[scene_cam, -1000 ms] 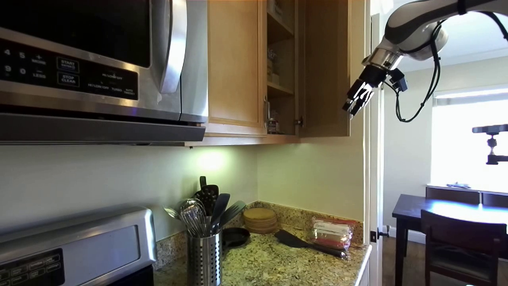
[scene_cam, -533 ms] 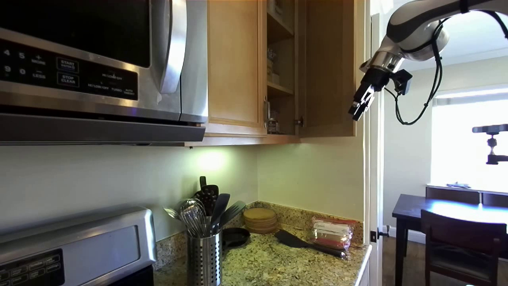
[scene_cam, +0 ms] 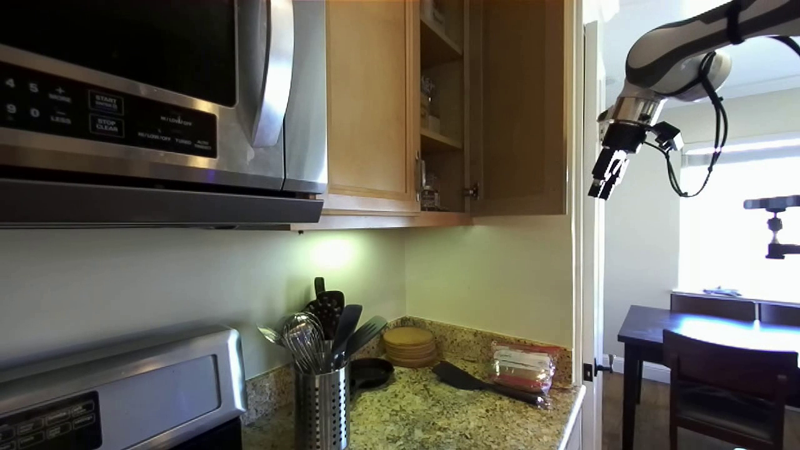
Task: Close the open upper cabinet door
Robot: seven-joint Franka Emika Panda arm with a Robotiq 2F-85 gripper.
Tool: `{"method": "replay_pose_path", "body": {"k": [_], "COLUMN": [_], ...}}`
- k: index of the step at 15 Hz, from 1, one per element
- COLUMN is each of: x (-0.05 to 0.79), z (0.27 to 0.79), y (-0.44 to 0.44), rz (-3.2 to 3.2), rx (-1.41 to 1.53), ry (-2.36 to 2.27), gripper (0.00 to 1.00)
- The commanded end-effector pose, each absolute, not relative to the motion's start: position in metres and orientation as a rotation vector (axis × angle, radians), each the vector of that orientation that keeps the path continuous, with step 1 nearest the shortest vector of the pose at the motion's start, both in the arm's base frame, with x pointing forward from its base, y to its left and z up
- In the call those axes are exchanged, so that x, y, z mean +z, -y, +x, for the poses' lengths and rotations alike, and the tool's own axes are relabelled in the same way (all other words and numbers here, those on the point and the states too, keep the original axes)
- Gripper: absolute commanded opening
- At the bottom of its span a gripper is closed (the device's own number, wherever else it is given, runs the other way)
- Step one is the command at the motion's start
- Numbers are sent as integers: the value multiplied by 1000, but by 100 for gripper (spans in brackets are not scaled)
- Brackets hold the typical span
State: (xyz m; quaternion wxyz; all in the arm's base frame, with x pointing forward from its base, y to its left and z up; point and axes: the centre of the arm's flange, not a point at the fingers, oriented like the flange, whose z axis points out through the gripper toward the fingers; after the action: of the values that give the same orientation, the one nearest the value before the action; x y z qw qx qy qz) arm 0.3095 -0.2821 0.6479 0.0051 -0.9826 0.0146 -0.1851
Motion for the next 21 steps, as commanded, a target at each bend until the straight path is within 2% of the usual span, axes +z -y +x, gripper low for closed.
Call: {"method": "replay_pose_path", "body": {"k": [1, 2, 7, 12, 16, 17, 21], "x": [641, 639, 632, 619, 628, 631, 646], "z": [313, 319, 354, 373, 373, 373, 377], "y": [309, 315, 332, 334, 325, 323, 306], "rz": [-3075, -3069, -3022, -3014, -2929, -2906, -2762], "rx": [-679, -737, -973, -905, -855, -842, -865], "ry": [-197, -241, -410, -452, -437, -435, -416], "gripper": [75, 74, 41, 9, 2, 6, 8]}}
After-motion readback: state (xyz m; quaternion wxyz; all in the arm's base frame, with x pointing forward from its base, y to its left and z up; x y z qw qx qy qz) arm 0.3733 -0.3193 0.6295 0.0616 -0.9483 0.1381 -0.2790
